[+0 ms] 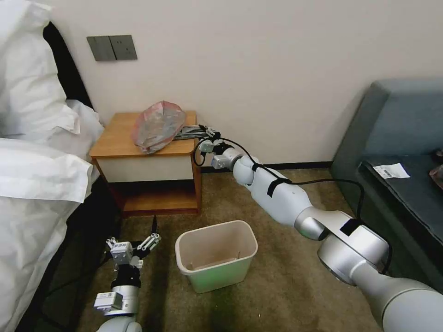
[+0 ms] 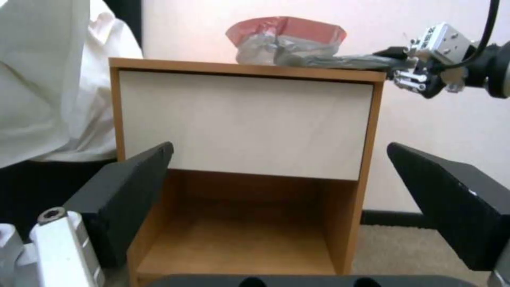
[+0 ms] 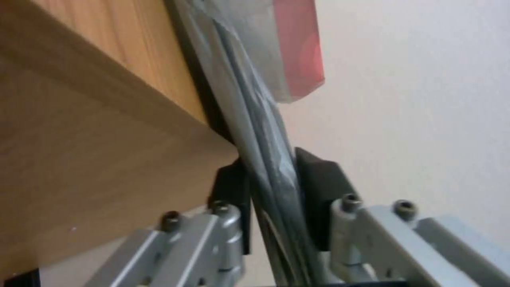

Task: Pick up the garbage bag from the table and place it over the trash can.

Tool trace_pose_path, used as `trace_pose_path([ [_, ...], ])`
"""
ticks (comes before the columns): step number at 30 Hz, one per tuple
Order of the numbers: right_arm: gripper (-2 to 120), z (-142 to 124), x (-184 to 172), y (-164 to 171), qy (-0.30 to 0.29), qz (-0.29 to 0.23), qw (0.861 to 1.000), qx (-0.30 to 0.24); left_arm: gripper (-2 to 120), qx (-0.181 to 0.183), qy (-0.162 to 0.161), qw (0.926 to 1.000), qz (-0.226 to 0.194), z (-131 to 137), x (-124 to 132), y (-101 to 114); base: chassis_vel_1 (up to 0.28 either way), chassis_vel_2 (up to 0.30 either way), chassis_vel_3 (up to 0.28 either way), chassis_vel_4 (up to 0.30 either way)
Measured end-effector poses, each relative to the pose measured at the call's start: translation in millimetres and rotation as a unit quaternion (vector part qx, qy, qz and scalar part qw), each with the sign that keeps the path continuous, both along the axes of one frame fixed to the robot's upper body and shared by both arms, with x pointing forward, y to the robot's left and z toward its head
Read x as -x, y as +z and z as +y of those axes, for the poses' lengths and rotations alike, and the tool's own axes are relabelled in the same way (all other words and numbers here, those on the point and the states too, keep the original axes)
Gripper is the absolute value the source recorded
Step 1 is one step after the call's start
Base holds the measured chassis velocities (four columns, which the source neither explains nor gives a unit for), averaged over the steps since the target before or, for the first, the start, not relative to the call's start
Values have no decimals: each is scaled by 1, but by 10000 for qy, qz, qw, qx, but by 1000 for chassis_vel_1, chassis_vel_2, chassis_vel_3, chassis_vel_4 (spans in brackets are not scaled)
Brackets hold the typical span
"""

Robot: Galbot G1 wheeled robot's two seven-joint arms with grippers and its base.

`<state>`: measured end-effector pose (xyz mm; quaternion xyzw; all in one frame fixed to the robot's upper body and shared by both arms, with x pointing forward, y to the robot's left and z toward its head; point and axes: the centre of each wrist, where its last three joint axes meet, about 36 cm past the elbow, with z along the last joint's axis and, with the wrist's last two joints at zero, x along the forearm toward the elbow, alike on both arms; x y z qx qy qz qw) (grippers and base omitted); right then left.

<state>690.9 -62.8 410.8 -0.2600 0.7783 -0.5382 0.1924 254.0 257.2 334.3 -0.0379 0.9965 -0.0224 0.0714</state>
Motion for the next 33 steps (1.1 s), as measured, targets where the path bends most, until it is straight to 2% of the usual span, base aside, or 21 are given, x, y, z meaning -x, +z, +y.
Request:
trace_pose_path([
  [2, 18, 0, 0, 0, 0, 5, 10000, -10, 100, -6, 4, 10000, -2, 1, 0, 0, 0, 0, 0, 0],
  [5, 1, 0, 1, 0, -9, 21, 10000, -45, 100, -17, 11, 10000, 2, 2, -1, 1, 0, 0, 0, 0],
  [18, 0, -2, 5, 4, -48, 29, 9997, -249, 100, -14, 28, 10000, 11, 2, -2, 0, 0, 0, 0, 0],
  [26, 0, -8, 35, 9, 80, -53, 9978, -661, 100, -37, 210, 9998, -16, 13, 0, 1, 0, 0, 0, 0],
  [30, 0, -11, 69, 8, 148, -71, 9947, -1013, 100, 49, 489, 9986, -200, 24, 2, 24, 0, 0, 0, 0],
  [31, 0, -11, 69, 8, 148, -71, 9947, -1013, 100, 49, 489, 9986, -200, 24, 2, 24, 0, 0, 0, 0],
  [33, 0, -16, 93, 3, 202, -53, 9935, -1120, 100, 72, 659, 9976, -201, 28, 3, 39, 0, 0, 0, 0],
])
